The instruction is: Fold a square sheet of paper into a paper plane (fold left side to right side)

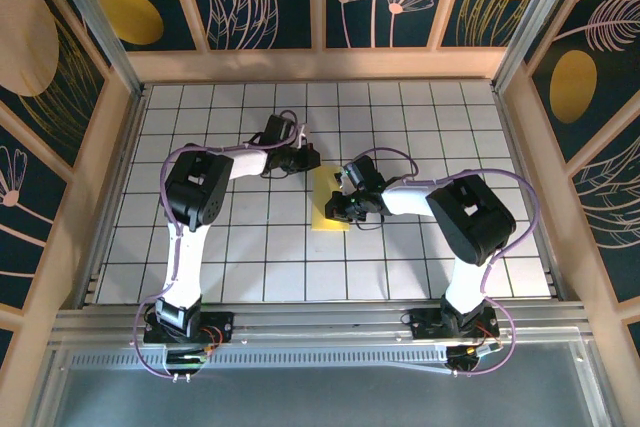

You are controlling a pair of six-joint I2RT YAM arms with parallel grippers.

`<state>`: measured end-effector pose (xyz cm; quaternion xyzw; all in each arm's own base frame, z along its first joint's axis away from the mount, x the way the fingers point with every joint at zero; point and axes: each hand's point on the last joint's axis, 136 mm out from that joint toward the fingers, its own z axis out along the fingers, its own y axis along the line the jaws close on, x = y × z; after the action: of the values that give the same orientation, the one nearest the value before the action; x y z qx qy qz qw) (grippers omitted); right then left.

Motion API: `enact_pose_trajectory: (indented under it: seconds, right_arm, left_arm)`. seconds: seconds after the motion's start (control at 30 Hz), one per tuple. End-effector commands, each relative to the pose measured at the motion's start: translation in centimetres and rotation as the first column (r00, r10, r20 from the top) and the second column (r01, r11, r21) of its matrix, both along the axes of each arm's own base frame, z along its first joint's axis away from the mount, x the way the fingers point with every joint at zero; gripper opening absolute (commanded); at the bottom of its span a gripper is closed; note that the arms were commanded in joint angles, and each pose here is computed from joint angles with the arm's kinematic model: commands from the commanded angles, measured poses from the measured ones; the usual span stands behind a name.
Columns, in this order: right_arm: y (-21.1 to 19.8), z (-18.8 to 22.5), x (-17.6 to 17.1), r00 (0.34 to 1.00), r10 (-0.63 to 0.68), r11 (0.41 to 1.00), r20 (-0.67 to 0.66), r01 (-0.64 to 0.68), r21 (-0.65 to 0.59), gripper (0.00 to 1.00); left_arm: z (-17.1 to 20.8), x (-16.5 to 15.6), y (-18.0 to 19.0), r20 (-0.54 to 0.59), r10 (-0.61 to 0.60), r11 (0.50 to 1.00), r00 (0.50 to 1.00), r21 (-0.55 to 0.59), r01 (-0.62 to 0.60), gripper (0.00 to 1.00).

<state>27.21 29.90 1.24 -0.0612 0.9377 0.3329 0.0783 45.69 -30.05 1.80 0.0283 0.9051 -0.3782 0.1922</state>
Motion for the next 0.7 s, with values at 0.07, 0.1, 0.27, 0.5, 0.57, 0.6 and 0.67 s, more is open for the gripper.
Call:
enact_pose_trajectory:
  seconds: [0.07,0.1,0.27,0.5,0.57,0.6,0.67]
  right_arm:
    - [-6.0,-6.7,-4.8,0.983,-0.050,0.957,-0.176,-0.003,-0.290,0.00]
    - [-6.0,-6.7,-4.8,0.983,-0.050,0.957,-0.177,-0.003,-0.289,0.00]
    - [-5.5,-6.2,-4.5,0.984,-0.051,0.964,-0.170,0.004,-0.265,0.00]
    - [-5.3,-5.8,-4.0,0.987,-0.052,0.967,-0.154,0.011,-0.256,0.00]
    - [-5.2,-5.7,-4.0,0.987,-0.052,0.967,-0.152,0.012,-0.254,0.00]
    - [-5.2,-5.7,-4.0,0.987,-0.050,0.967,-0.152,0.010,-0.253,0.00]
    - [-5.1,-5.7,-3.9,0.987,-0.049,0.968,-0.151,0.009,-0.251,0.00]
  left_arm:
    - [-3.8,2.6,4.1,0.028,0.108,0.982,0.994,0.153,-0.111,0.00]
    - [-3.6,2.6,4.1,0.029,0.107,0.982,0.994,0.151,-0.110,0.00]
    - [-1.3,2.4,4.2,0.065,0.099,0.984,0.993,0.139,-0.108,0.00]
    - [3.6,-1.4,4.9,0.092,0.097,0.992,0.991,0.072,-0.104,0.00]
    - [4.0,-3.4,4.6,0.075,0.087,0.995,0.993,0.045,-0.090,0.00]
    - [4.2,-4.5,4.3,0.063,0.074,0.997,0.995,0.032,-0.076,0.00]
    - [4.1,-6.4,3.3,0.035,0.046,0.999,0.998,0.012,-0.046,0.00]
